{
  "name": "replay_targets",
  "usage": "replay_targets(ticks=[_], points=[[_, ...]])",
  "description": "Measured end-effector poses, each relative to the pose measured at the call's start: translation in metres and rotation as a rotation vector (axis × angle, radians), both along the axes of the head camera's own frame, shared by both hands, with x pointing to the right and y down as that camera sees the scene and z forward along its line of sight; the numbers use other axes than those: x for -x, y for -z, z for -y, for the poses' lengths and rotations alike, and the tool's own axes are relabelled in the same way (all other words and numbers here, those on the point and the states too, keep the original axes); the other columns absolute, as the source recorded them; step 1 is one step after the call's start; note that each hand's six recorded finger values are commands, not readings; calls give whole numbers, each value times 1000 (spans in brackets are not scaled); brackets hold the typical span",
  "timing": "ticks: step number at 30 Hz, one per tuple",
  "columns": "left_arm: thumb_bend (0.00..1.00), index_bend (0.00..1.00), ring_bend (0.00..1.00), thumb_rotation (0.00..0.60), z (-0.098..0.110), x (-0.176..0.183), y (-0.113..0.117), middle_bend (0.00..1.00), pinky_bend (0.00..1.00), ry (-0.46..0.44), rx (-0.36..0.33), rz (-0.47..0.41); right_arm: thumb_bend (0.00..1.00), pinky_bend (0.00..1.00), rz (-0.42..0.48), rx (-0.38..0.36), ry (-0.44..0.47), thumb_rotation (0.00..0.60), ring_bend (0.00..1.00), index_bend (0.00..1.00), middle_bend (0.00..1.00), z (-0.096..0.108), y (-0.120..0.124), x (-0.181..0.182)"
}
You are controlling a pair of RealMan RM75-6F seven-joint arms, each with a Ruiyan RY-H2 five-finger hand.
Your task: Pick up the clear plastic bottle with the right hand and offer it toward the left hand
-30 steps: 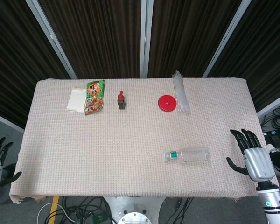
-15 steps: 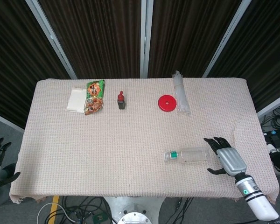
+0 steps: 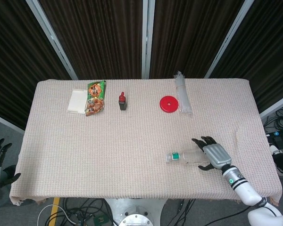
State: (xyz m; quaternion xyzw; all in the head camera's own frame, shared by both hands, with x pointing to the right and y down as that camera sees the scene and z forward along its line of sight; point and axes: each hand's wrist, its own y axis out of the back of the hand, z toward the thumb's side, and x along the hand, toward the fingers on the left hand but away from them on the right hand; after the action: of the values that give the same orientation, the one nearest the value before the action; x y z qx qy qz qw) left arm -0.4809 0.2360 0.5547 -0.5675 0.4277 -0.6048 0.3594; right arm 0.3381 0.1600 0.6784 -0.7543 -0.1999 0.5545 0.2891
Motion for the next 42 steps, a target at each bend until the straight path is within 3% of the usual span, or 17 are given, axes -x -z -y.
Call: replay_targets(ticks=[8, 13, 17, 22, 29, 36, 42], points=[[92, 139, 0, 600, 0, 1, -2, 11, 0, 2, 4, 0, 139, 112, 23, -3, 7, 600, 89, 184, 255, 2, -6, 8], [92, 139, 0, 600, 0, 2, -2, 11, 0, 0, 5, 1, 224, 244, 36, -22, 12, 600, 182, 319, 345, 3, -8, 11], [92, 139, 0, 600, 2, -1, -4, 11, 0, -9, 14, -4, 351, 364, 55, -44, 17, 600, 278, 454, 433, 5, -8, 15], [92, 139, 0, 600, 11, -12, -3, 11, 0, -50, -8, -36, 401, 428, 124, -81, 1, 600, 325, 514, 476, 10, 0, 22], [91, 139, 0, 600, 39, -56, -2, 11, 0, -213, -54, -180, 403, 441, 339, -133, -41, 600, 333, 526, 485, 23, 20, 49], [91, 139, 0, 600, 67, -120, -10, 11, 0, -414, -35, -380, 424, 457, 573, -77, -47, 600, 336, 536, 489, 30, 25, 101], [91, 139, 0, 600, 84, -168, -19, 11, 0, -503, -16, -517, 440, 461, 688, -23, -3, 600, 342, 550, 497, 36, 23, 148]])
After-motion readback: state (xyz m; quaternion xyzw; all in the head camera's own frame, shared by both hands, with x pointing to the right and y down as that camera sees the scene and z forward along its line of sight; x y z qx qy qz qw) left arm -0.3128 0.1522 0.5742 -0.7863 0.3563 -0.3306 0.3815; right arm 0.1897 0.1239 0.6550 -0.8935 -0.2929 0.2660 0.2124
